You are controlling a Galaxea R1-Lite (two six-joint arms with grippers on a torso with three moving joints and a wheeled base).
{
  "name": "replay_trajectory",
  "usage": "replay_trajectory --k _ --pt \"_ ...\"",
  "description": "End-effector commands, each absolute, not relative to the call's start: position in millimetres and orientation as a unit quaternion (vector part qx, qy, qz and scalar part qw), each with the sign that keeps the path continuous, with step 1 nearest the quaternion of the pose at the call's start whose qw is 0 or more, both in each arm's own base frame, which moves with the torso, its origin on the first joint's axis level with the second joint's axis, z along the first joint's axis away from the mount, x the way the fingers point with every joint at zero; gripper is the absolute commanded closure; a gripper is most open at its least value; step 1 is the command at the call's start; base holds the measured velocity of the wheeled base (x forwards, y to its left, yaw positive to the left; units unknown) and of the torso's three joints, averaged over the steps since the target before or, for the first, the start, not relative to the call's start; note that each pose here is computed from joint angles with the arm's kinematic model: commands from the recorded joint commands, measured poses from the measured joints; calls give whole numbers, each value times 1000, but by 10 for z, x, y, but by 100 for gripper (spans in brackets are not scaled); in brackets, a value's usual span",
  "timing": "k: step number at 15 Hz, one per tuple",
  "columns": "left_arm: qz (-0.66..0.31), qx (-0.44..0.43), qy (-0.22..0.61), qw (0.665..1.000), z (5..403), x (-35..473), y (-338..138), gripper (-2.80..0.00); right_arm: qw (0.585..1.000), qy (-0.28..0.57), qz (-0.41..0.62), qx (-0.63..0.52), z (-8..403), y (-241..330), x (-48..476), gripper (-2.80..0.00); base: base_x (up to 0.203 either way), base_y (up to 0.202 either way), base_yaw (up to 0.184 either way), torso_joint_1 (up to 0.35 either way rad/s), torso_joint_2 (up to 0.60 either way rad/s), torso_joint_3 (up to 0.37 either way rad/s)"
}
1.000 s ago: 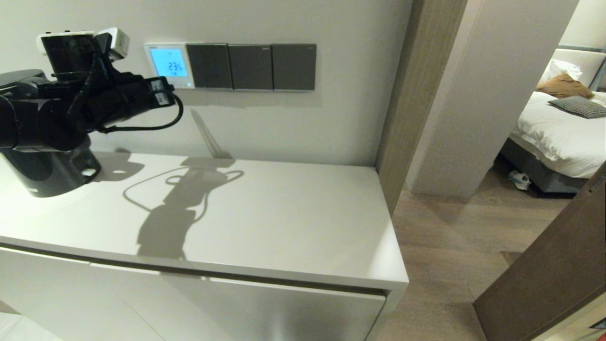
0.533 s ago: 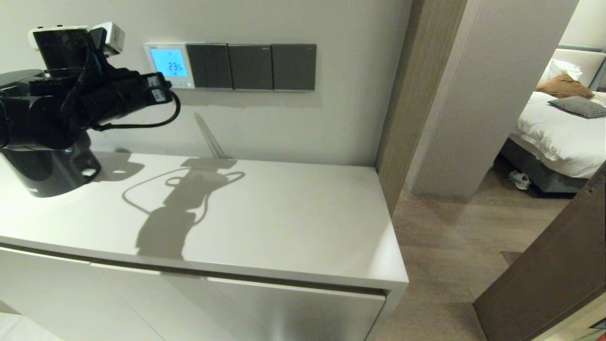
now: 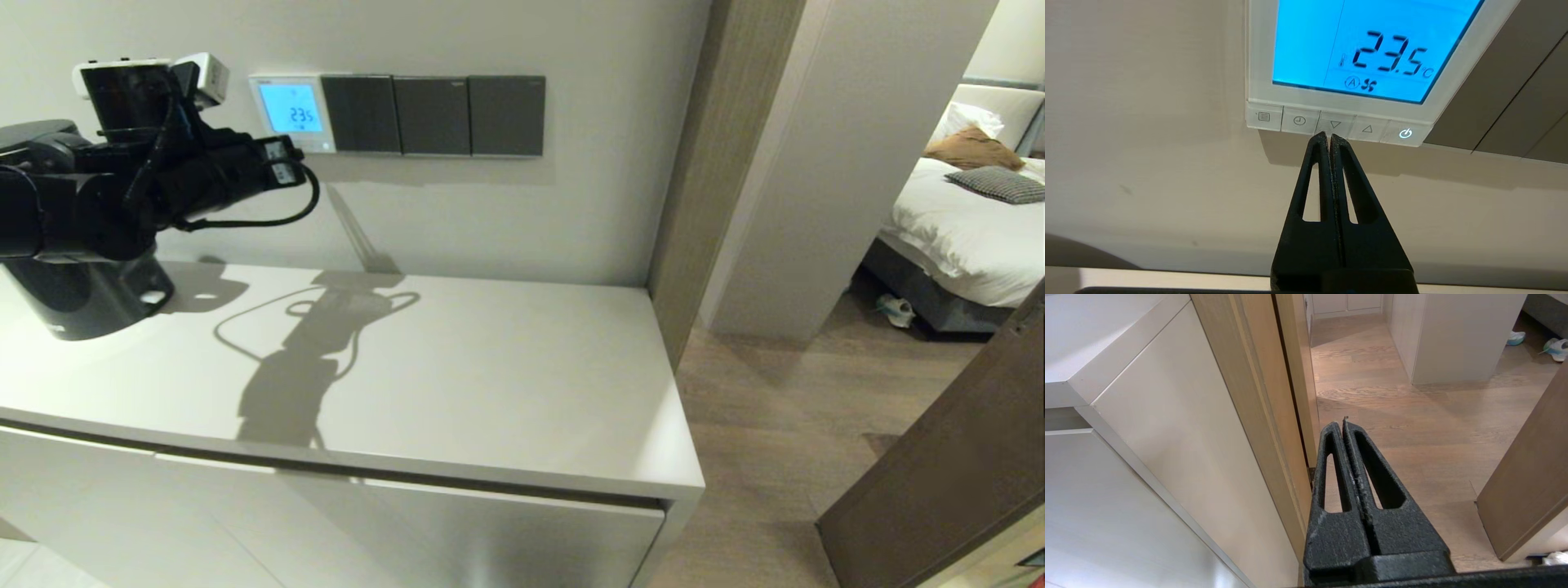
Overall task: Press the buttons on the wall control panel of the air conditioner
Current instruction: Press the temperature decrease button
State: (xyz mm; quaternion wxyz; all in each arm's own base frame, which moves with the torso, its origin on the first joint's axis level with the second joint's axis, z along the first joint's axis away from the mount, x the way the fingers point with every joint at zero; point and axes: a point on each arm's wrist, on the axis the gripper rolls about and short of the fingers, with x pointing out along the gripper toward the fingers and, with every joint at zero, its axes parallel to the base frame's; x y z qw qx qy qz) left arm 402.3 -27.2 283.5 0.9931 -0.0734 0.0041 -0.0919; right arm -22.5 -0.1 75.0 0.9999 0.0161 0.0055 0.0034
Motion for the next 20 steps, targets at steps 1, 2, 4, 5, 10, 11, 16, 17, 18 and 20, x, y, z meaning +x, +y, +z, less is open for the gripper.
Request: replay_trajectory --k 1,2,4,5,10,11,16,17,18,20 --pt "-92 -74 5 993 2818 4039 -274 0 1000 7 4 16 746 -1 -222 0 0 0 0 0 0 0" --pt "-92 -74 4 993 2825 4035 -270 0 1000 7 4 16 746 -1 -222 0 0 0 0 0 0 0" --pt "-92 -74 2 993 2846 4005 -268 0 1000 7 4 16 746 -1 -222 0 0 0 0 0 0 0" --pt "-93 -73 2 993 2851 3990 -273 0 1000 7 4 16 746 -1 -222 0 0 0 0 0 0 0" --pt "-93 -74 -1 993 2881 3957 -271 0 1000 7 4 16 746 -1 -222 0 0 0 0 0 0 0" --pt "-93 -74 -1 993 2881 3957 -271 0 1000 7 4 16 746 -1 -222 0 0 0 0 0 0 0" --pt "-94 -74 1 993 2857 3991 -273 0 1000 7 4 16 746 -1 -222 0 0 0 0 0 0 0" --pt "-94 -73 2 993 2851 4000 -274 0 1000 7 4 16 746 -1 -222 0 0 0 0 0 0 0" --pt "-94 -73 2 993 2847 4009 -275 0 1000 7 4 16 746 -1 -222 0 0 0 0 0 0 0" --pt "-96 -71 3 993 2839 4017 -288 0 1000 7 4 16 746 -1 -222 0 0 0 0 0 0 0"
